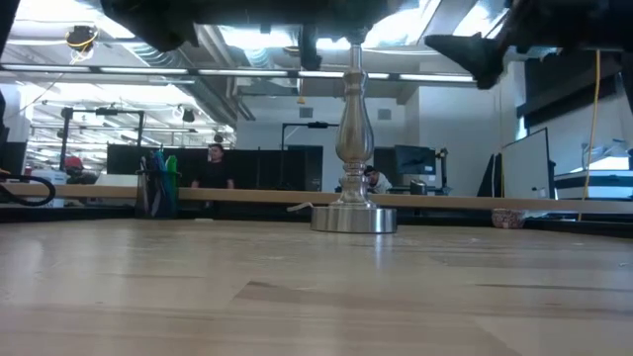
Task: Screw lightbulb
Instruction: Insert the lightbulb into the lamp
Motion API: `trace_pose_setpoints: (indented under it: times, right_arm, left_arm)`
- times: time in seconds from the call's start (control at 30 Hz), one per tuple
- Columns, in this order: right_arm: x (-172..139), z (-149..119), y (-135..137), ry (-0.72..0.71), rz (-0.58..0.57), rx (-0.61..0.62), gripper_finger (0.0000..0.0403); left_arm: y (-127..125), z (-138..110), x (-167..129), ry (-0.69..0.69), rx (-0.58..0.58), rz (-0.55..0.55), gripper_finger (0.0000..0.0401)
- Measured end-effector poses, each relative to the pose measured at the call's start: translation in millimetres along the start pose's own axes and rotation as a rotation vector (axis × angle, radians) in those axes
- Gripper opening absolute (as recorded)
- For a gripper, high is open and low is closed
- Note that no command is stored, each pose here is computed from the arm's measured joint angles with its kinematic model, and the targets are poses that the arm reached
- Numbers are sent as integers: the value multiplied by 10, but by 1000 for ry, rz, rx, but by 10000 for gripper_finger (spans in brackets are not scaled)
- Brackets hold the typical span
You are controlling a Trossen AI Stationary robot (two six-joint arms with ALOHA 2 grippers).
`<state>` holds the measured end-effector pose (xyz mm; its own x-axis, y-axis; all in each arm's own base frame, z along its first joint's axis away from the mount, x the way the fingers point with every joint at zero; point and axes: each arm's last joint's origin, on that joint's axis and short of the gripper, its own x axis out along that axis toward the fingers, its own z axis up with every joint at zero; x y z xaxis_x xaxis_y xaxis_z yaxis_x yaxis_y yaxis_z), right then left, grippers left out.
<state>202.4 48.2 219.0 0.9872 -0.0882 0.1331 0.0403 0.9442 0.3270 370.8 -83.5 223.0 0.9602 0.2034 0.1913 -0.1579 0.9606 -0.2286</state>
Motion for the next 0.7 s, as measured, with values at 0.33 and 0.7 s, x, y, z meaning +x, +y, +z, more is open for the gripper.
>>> trace_pose_setpoints:
  times: [0.33, 0.7]
  right_arm:
    - [301, 109, 219, -16, 173, -28, 380]
    - [324, 149, 283, -16, 231, -87, 364]
  left_arm:
    - [-84, 35, -34, -38, -44, -44, 84]
    - [-336, -18, 177, -65, -28, -85, 84]
